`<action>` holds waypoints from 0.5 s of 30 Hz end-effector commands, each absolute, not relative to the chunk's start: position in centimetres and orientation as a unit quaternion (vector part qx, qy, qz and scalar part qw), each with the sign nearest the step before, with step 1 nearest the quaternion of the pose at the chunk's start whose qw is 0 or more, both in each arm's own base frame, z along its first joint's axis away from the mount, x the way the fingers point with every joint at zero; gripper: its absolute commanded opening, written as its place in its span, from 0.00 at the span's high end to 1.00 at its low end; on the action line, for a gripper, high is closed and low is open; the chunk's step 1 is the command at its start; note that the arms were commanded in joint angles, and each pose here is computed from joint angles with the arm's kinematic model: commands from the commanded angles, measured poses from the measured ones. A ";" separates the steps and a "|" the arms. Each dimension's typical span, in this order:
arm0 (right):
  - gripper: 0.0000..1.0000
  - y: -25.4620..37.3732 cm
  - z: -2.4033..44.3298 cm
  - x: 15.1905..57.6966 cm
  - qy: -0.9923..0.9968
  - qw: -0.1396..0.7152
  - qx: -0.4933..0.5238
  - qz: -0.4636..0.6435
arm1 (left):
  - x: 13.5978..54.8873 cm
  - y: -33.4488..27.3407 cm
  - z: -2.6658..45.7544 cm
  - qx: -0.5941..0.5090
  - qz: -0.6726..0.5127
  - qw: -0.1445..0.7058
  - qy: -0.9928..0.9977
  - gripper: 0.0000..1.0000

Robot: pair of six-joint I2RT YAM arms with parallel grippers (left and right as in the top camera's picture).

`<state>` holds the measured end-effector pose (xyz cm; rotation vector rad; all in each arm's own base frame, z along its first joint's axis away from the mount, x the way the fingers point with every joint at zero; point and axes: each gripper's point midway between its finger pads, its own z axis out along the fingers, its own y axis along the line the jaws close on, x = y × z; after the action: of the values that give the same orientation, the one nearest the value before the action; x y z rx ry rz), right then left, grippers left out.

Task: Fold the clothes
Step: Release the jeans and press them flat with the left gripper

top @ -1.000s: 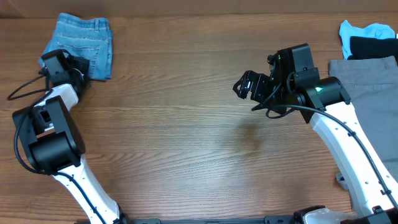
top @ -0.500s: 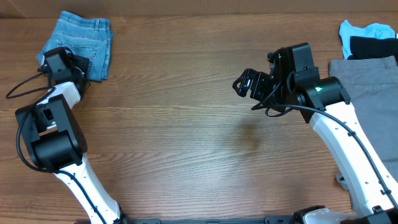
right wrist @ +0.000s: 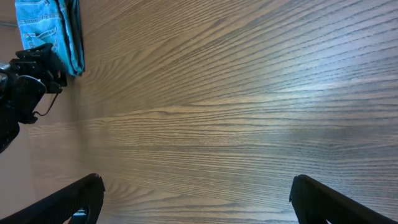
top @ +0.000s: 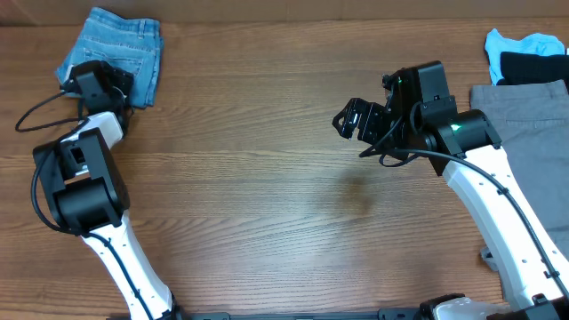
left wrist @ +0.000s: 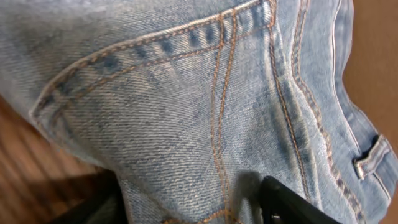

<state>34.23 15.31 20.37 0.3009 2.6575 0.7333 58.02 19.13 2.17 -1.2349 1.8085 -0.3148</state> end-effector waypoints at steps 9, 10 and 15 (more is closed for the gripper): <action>0.00 15.5 20.4 34.1 0.943 0.179 0.106 0.261 | 58.4 14.0 -1.6 -0.454 -0.202 0.352 0.793 0.20; 0.00 15.5 20.3 34.1 0.943 0.178 0.106 0.261 | 58.1 14.1 -1.5 -0.453 -0.197 0.349 0.796 0.15; 0.00 15.4 20.2 33.8 0.944 0.173 0.108 0.258 | 56.4 15.1 -0.7 -0.458 -0.167 0.328 0.809 0.00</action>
<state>33.90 15.24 20.17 0.3069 2.6738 0.7296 58.80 16.59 2.89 -1.1735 1.9772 -0.4375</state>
